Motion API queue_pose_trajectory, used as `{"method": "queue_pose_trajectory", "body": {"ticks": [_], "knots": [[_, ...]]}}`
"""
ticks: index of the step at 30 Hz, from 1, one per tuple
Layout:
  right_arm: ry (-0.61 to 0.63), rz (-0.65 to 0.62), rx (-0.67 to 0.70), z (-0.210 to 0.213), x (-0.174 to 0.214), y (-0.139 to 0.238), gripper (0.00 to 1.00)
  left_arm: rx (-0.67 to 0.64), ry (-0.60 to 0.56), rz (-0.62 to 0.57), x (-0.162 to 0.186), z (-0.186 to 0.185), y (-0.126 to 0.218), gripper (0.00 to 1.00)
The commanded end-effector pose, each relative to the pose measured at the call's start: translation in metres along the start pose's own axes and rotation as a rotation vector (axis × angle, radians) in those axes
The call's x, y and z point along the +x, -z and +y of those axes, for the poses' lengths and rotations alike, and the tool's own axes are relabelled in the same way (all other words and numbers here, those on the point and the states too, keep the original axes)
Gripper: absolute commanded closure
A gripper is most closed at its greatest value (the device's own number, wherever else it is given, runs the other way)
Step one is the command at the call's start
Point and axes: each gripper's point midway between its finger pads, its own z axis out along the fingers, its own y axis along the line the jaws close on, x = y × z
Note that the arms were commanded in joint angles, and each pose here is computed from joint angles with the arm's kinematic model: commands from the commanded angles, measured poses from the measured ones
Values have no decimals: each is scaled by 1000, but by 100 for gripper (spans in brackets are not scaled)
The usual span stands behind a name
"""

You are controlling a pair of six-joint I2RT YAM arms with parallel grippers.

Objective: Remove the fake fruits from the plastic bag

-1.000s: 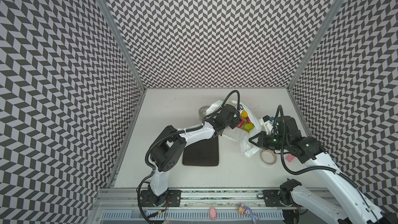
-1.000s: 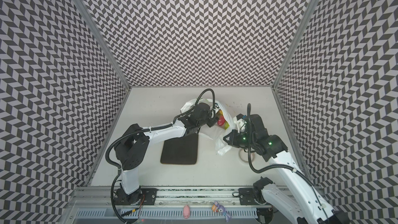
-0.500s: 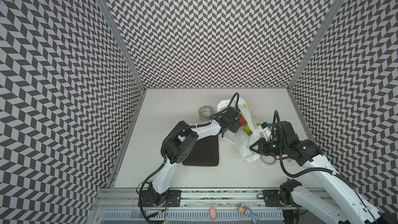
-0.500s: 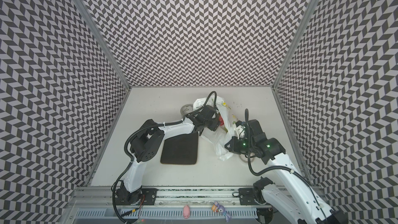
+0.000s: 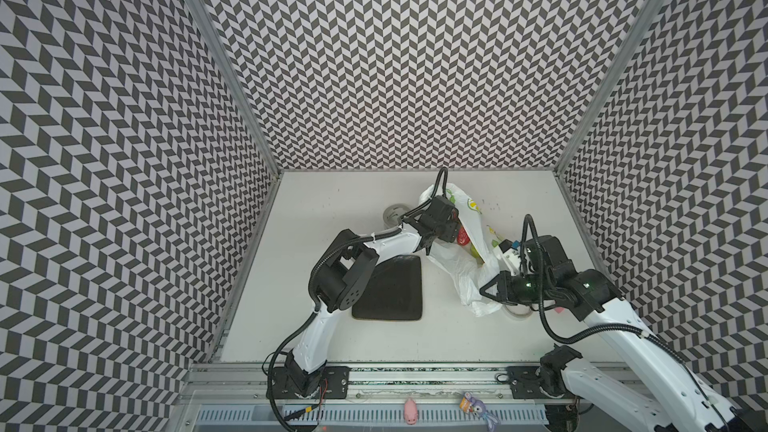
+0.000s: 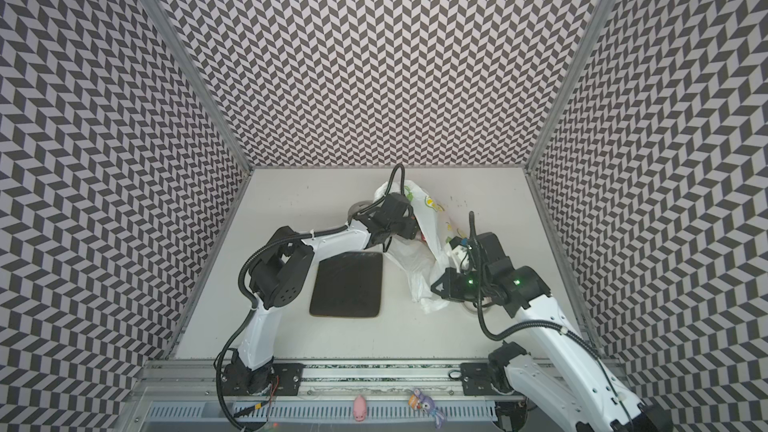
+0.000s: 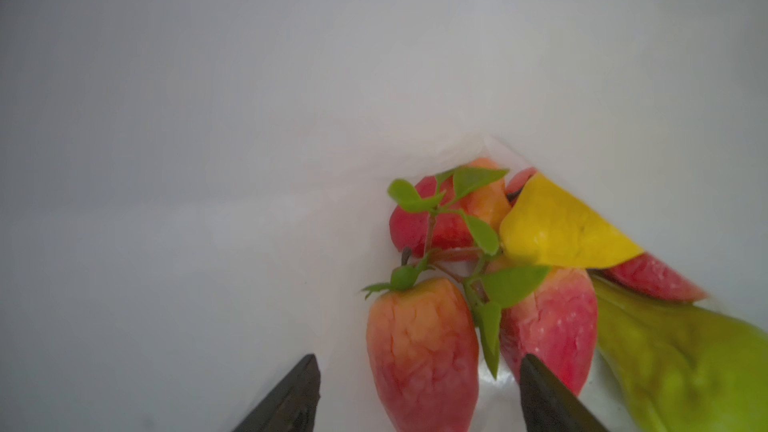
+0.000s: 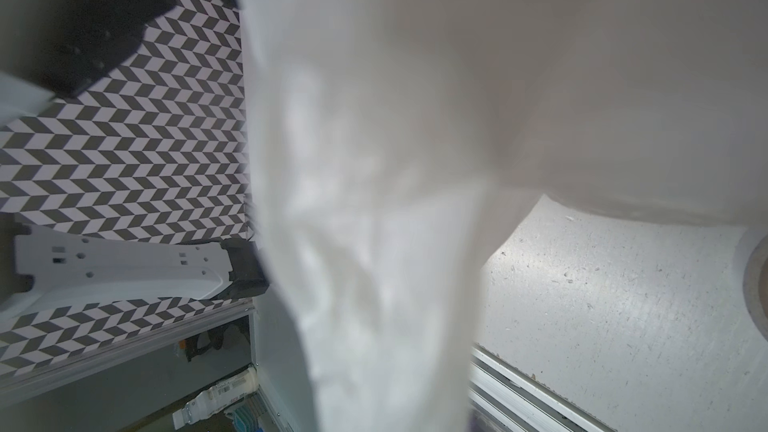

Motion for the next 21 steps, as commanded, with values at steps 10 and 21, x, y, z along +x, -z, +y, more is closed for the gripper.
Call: {"method": "queue_pose_trajectory", "body": {"ticks": [10,21], "knots": [[29,-10,-53,23,-2,9,100,27,49,70,8,5,-36,25],[29,-26,-48,27,-10,7,100,30,78,158,25,2,-67,34]]}}
